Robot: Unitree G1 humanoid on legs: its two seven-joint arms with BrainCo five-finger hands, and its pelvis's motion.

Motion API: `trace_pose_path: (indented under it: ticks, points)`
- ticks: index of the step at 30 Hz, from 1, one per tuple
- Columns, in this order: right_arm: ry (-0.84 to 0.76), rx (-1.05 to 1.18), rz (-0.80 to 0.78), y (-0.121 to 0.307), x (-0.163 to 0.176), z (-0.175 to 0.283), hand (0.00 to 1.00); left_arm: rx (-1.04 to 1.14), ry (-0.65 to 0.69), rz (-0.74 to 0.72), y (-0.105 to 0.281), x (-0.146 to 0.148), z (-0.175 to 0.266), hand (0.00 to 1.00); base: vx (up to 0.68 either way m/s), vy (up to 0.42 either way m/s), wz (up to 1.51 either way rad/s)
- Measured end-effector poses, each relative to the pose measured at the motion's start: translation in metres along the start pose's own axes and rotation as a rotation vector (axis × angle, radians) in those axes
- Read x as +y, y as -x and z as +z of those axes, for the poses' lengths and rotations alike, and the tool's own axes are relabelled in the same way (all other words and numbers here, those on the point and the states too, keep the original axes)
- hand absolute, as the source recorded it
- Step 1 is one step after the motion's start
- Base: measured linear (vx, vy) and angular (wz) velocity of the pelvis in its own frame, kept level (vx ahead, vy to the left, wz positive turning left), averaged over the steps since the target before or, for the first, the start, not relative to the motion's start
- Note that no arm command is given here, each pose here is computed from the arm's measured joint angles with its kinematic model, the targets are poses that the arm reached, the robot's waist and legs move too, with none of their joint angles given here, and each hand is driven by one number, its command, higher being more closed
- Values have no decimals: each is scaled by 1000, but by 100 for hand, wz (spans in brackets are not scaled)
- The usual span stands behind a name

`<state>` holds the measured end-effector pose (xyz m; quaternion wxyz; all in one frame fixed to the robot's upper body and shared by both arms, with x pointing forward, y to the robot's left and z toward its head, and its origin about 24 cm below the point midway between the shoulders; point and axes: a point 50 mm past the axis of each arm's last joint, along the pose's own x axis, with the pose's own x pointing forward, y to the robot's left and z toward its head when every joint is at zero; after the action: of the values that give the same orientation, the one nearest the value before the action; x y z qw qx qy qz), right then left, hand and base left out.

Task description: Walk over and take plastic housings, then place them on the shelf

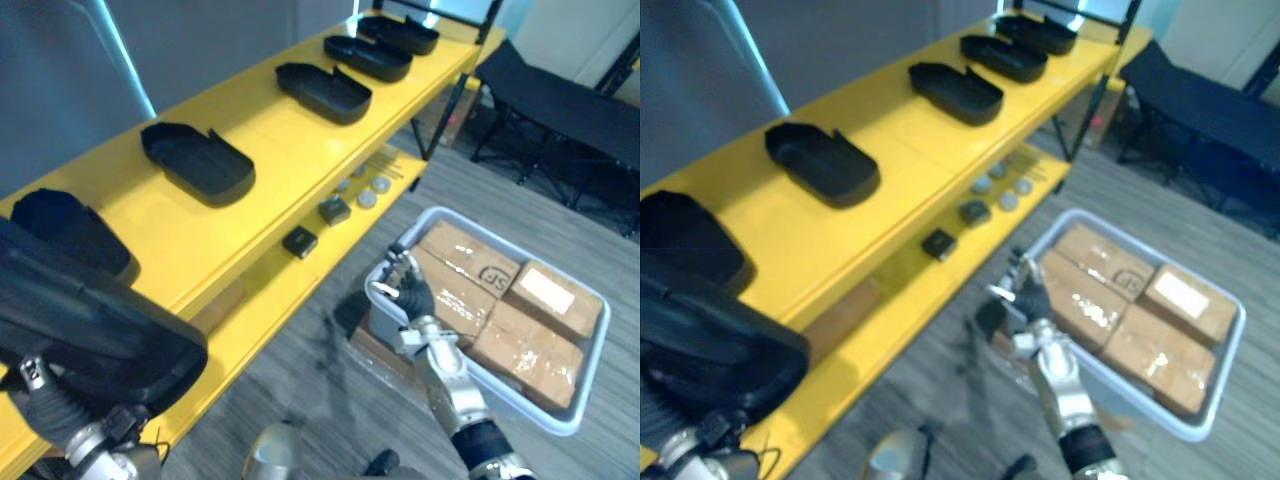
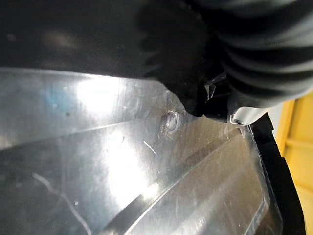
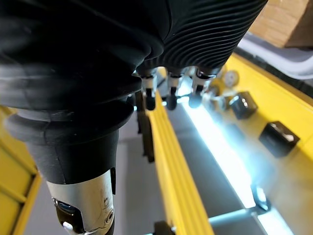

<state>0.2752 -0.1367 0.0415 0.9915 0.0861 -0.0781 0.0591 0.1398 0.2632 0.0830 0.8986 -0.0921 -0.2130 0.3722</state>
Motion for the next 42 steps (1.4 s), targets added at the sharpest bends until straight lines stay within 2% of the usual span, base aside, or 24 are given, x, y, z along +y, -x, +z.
trace_pose_path:
  ticks: [2,5,8,9,13,22,26,32,36,42]
  points:
    - [31,-30,-14,0,-4,4,0,-36,38,-90,-8,-17,3,100,53,20,110]
    - [78,-74,-9,-5,-5,12,0,-69,59,-105,-13,-23,6,100,100,-33,62]
    - [101,-141,12,-14,-8,27,0,-73,62,-84,-14,-23,6,100,56,-85,32]
    - [134,-214,133,-23,5,44,0,-93,8,-90,-15,-23,8,100,-14,-128,51]
    - [143,-222,192,-27,21,45,0,-102,-28,-94,-16,-19,9,100,-53,-48,30]
    - [147,-175,147,-24,27,34,0,-134,-63,-119,-15,-9,14,100,-78,10,3]
    - [147,-144,61,-14,8,26,0,-197,-41,-135,-17,-16,25,100,-22,48,-19]
    - [185,-151,-165,6,-43,31,0,-303,-101,-213,-25,-33,36,100,81,75,-4]
    - [225,-286,-272,19,-73,63,0,-413,1,-246,-42,-61,52,100,109,-142,48]
    - [251,-391,-260,34,-78,91,0,-334,26,-257,-38,-72,42,100,158,-333,53]
